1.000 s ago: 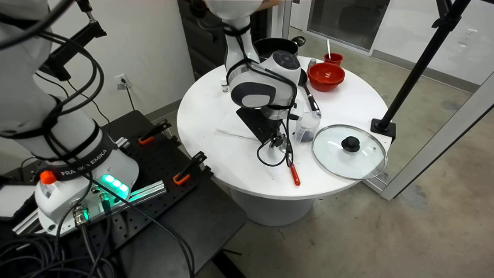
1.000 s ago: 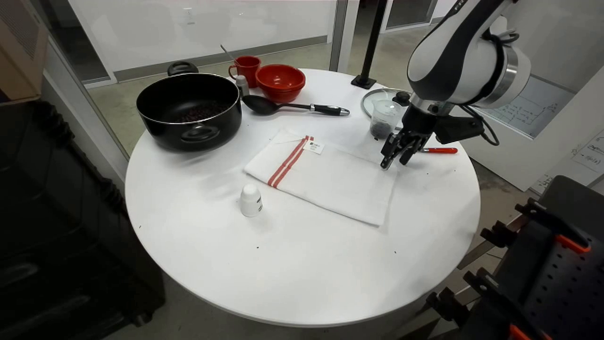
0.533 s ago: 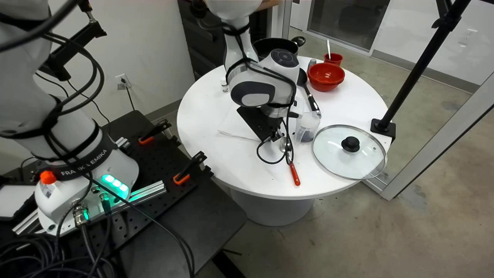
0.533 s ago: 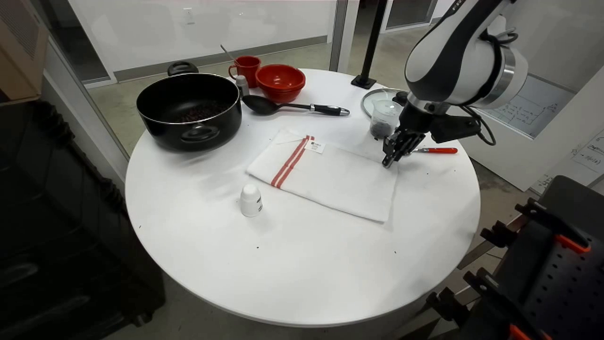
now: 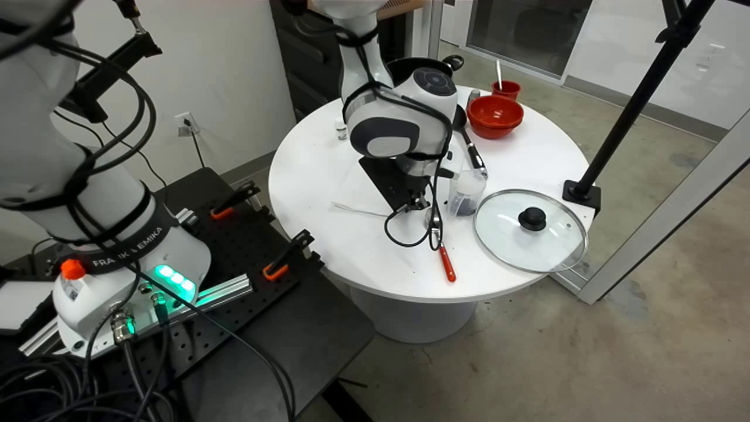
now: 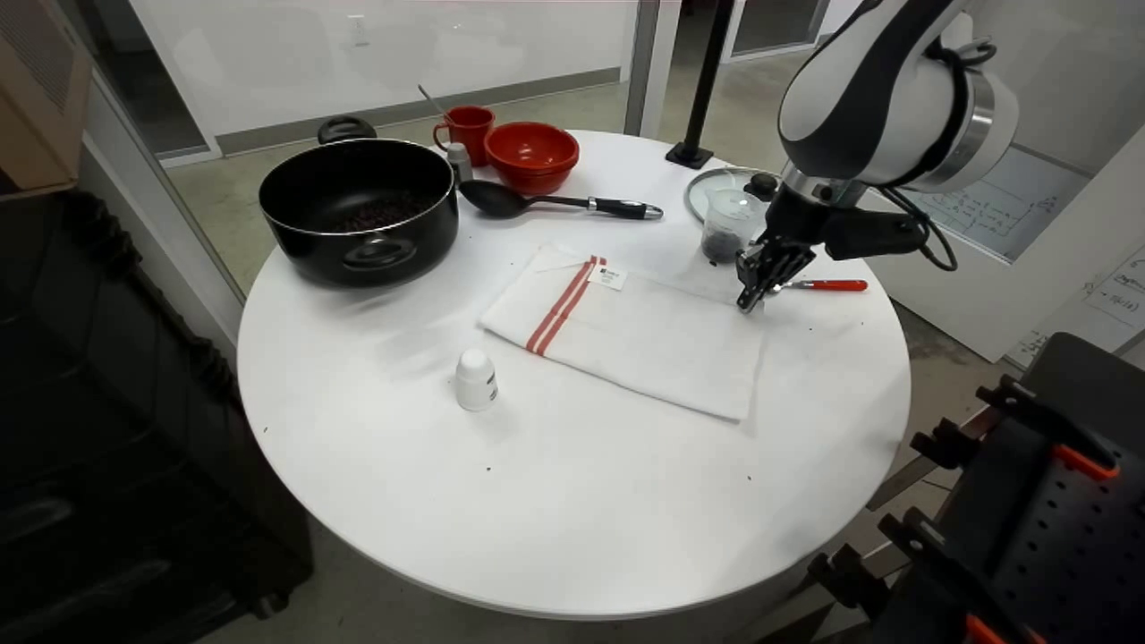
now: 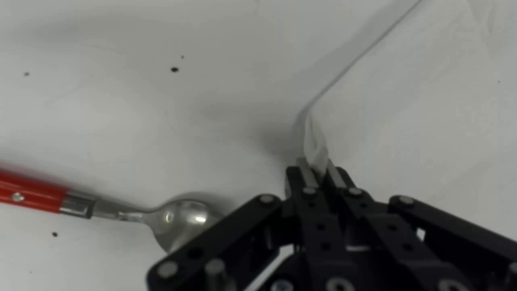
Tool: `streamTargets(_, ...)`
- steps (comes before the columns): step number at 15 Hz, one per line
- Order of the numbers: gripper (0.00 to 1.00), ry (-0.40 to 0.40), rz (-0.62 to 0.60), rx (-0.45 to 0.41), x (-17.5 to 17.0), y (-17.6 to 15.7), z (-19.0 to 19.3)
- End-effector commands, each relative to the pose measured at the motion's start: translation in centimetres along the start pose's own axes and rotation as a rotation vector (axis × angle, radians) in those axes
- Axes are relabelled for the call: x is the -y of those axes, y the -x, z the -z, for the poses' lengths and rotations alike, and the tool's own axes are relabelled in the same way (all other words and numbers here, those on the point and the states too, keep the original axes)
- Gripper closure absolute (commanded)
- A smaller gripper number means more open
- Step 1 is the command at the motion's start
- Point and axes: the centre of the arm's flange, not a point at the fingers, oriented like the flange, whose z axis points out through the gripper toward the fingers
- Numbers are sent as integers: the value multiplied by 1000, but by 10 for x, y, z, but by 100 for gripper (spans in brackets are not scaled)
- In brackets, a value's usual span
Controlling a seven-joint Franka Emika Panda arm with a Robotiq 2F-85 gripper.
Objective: Fold the cloth on the table
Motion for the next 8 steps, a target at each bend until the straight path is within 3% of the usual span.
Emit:
streamTargets(1,98,17,-18,42,-12,20,39)
streamTargets(5,98,35,-38,85,-30,37,64)
streamTargets(8,98,20,-26,70,-21,39,80)
